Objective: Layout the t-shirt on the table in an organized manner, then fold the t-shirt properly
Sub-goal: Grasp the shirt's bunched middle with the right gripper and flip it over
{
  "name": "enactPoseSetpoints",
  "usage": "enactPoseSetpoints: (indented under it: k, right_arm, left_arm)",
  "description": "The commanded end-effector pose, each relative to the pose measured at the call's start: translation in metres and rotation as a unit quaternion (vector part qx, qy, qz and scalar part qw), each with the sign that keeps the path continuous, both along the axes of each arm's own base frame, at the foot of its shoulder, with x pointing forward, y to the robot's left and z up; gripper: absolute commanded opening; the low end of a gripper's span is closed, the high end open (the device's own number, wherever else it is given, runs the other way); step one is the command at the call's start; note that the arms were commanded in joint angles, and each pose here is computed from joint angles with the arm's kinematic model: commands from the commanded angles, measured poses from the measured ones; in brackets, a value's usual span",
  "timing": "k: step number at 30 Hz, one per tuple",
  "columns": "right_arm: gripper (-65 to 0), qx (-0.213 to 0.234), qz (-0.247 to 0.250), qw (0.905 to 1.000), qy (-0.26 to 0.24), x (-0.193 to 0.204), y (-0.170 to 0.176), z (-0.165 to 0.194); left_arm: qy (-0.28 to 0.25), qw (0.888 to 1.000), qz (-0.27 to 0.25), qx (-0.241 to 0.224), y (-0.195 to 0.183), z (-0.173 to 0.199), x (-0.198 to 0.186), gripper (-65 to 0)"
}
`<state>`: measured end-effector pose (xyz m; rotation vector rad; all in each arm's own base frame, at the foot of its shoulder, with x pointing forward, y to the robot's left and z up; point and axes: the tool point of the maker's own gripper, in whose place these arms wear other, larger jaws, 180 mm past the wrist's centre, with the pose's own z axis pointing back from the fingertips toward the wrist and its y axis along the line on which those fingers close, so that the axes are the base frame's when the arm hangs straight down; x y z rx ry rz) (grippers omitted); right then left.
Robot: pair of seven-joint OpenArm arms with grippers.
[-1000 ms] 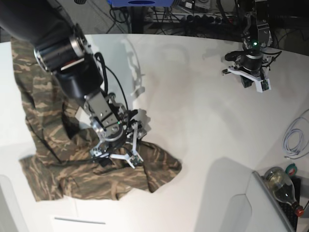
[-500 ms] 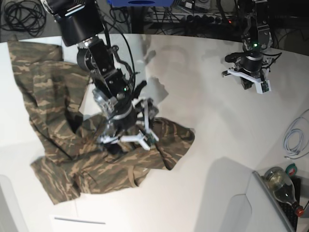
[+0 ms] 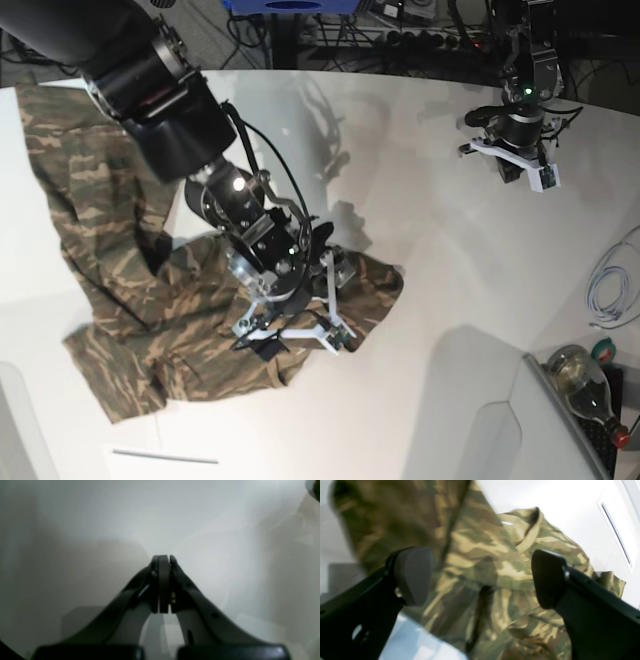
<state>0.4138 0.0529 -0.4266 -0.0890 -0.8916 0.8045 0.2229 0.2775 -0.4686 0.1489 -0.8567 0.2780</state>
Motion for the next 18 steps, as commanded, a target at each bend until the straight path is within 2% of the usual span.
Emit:
enactPoseSetpoints:
  k: [1, 10, 12, 15, 18]
  right_arm:
    - [-7.2, 0.015, 0.000, 0.9997, -0.020, 0.015, 0.007, 0.017]
    - [-8.0, 0.011, -0.010, 0.9999, -0.005, 0.021, 0.001, 0.010]
    - [-13.5, 0.012, -0.011, 0.9999, -0.005, 0.021, 0.000, 0.010]
    - [-25.2, 0.011, -0.011, 0.9999, -0.004, 0.021, 0.000, 0.009]
    - [-34.8, -0.001, -0.014, 0.9998, 0.011, 0.018, -0.007, -0.003]
  left_arm:
    - [-0.017, 1.000, 0.000, 0.011, 0.006, 0.009, 0.005, -65.0]
    - [-0.018, 1.000, 0.000, 0.011, 0.006, 0.010, 0.007, -65.0]
    - [-0.019, 1.000, 0.000, 0.011, 0.006, 0.010, 0.007, -65.0]
    - [-0.019, 1.000, 0.000, 0.011, 0.006, 0.010, 0.007, -65.0]
    - [-0.019, 1.000, 0.000, 0.011, 0.006, 0.010, 0.007, -65.0]
